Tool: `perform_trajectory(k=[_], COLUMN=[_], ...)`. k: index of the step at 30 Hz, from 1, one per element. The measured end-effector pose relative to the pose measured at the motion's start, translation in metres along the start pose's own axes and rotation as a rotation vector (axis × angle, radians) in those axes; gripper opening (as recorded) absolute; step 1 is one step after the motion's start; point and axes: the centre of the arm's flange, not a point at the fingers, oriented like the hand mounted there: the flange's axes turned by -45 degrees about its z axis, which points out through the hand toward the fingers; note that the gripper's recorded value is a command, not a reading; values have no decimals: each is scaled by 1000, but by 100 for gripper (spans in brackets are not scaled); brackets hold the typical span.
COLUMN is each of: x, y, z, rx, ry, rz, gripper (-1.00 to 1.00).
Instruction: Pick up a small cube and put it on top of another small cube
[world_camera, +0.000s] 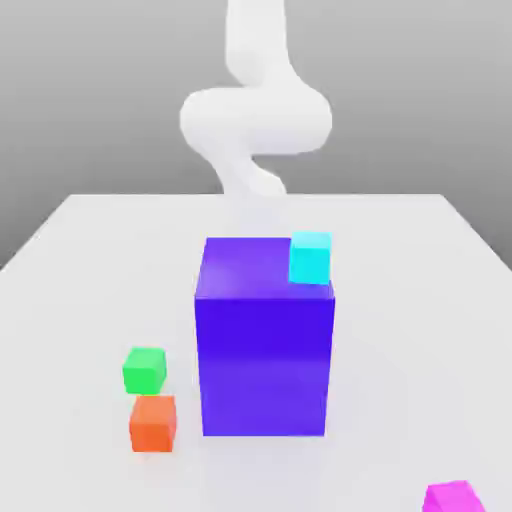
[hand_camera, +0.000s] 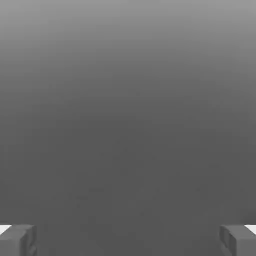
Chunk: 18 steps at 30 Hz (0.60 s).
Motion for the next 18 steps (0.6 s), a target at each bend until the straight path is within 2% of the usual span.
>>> perform_trajectory(k=[9, 18], x=[-8, -66], y=[-57, -118], z=[153, 292], rx=[-41, -29], ry=[-217, -421], rz=[-53, -111], gripper=[0, 0])
